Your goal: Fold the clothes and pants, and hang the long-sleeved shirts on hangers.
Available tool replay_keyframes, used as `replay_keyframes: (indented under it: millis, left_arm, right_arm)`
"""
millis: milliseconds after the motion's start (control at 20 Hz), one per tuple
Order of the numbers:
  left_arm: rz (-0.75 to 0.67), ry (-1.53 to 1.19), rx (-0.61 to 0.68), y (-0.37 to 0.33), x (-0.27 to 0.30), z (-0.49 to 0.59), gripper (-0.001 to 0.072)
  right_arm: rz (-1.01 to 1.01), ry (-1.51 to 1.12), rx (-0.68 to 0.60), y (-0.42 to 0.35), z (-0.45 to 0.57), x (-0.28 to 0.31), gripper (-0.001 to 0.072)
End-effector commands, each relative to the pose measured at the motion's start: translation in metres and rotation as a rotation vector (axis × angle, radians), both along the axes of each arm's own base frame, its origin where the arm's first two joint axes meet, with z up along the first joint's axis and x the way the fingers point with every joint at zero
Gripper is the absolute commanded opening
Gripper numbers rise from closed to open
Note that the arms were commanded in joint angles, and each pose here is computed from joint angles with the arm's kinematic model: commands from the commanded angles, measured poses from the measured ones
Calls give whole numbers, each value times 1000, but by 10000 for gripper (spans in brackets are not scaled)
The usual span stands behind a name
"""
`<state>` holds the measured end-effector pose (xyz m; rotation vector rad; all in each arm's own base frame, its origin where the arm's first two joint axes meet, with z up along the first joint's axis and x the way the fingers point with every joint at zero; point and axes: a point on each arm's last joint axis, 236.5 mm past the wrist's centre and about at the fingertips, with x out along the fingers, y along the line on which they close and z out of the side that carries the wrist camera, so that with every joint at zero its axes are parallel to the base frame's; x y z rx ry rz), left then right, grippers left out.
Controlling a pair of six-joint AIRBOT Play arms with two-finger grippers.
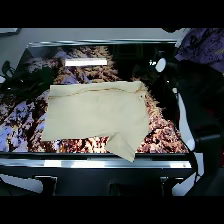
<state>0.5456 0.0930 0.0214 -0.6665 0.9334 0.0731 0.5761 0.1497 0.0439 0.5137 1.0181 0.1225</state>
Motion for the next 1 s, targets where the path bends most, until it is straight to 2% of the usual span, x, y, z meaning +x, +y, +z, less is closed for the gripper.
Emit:
replay_keyframes:
  millis: [0,100,150,200,300,350,650,950]
  left_arm:
    - [-7,63,18,35,-39,30,610]
    - [-2,126,11,54,-73,39,606]
    - [20,154,-17,61,-87,41,604]
    - [84,163,-57,70,-96,44,603]
    - [142,169,-77,84,-111,46,604]
    - [157,176,-83,86,-116,44,604]
    - [132,232,-113,66,-127,23,604]
    - [96,258,-122,50,-121,10,604]
  right_arm:
    - [111,54,-79,-48,31,-39,425]
    - [166,123,-128,-92,40,-70,424]
    - [206,164,-113,-106,39,-89,423]
    - [247,191,-39,-109,38,-108,422]
    - [298,197,197,-99,37,-142,422]
    - [272,225,243,-105,23,-159,422]
    - [212,439,328,-90,-87,-263,423]
    - [182,456,363,-78,-128,-289,425]
